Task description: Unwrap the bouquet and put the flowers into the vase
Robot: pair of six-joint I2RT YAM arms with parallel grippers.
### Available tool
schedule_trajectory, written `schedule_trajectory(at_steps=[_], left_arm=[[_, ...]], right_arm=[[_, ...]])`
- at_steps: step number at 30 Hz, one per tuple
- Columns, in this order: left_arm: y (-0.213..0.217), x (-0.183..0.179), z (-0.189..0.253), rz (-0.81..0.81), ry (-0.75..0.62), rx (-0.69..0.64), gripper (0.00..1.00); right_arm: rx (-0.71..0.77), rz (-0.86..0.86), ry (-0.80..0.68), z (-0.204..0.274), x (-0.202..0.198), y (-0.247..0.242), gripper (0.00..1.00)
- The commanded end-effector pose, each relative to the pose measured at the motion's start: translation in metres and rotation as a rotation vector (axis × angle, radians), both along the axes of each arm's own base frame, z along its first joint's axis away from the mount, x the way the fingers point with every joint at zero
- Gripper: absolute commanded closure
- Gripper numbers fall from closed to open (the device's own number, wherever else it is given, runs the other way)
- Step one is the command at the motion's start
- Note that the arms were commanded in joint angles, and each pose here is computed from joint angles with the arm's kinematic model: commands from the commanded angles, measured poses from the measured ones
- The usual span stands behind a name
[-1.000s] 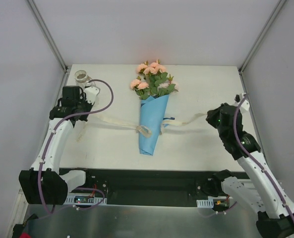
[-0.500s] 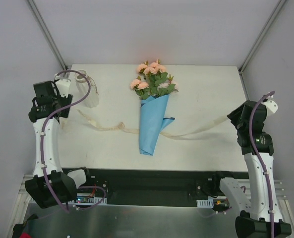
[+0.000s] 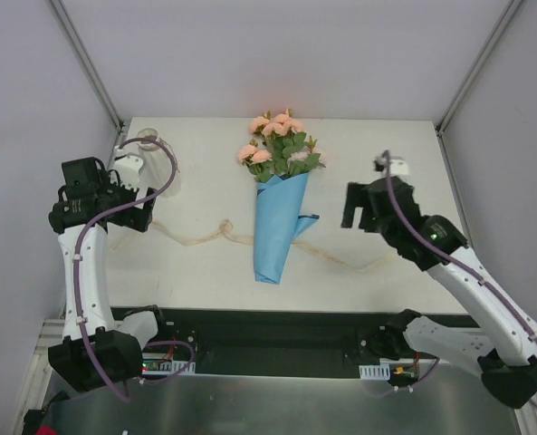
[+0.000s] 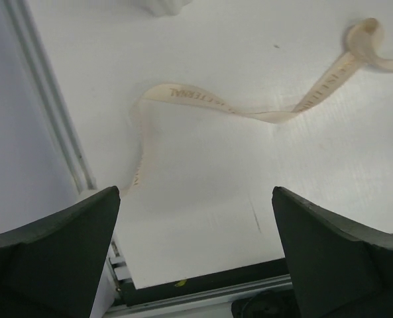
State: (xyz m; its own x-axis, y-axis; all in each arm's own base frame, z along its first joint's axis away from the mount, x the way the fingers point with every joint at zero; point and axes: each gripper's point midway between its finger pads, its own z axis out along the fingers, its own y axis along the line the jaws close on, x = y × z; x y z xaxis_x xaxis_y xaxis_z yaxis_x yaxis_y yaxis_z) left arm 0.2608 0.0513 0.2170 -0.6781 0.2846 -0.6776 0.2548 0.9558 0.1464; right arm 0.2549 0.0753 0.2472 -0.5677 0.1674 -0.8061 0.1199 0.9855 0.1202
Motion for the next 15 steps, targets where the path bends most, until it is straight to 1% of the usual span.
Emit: schedule_trajectory(at_steps=[1,2,3,4,5,6,7,8,9,13,15], left_arm=[[-0.046,-0.021,0.017,-0.224,-0.005,-0.133,0.01],[-0.052,-0.024,0.018,-0.250,-0.007,-0.154,0.01],[-0.055,-0.029,0.015,-0.261,0.011,-0.167,0.01],[-0.058,-0.032,0.014,-0.283,0.014,-0.171,0.01],[-0.063,-0.034,0.013,-0.302,0.017,-0.192,0.01],[-0.066,-0.038,0.008,-0.312,0.033,-0.208,0.01],[-0.068,-0.041,0.004,-0.321,0.048,-0.219,0.01],[-0.070,-0.044,0.000,-0.322,0.061,-0.232,0.01],[-0.073,-0.047,-0.008,-0.325,0.082,-0.253,0.01],[-0.072,-0.052,-0.025,-0.308,0.137,-0.269,0.01],[-0.073,-0.055,-0.028,-0.314,0.138,-0.263,0.01]], right_arm=[[-0.192,0.390,-0.057,0.000,-0.025,0.080,0.04],[-0.262,0.497,-0.048,-0.008,-0.029,0.097,0.04],[-0.276,0.615,-0.050,-0.011,-0.043,0.123,0.04],[-0.309,0.670,-0.046,-0.014,-0.048,0.135,0.04],[-0.358,0.728,-0.012,-0.026,-0.050,0.150,0.04],[-0.381,0.825,-0.020,-0.025,-0.061,0.170,0.04],[-0.404,0.863,-0.015,-0.028,-0.065,0.180,0.04],[-0.450,0.904,0.011,-0.042,-0.068,0.194,0.04],[-0.474,0.956,-0.012,-0.041,-0.074,0.209,0.04],[-0.590,1.045,0.045,-0.081,-0.080,0.242,0.04],[-0.628,1.063,0.044,-0.090,-0.082,0.252,0.04]])
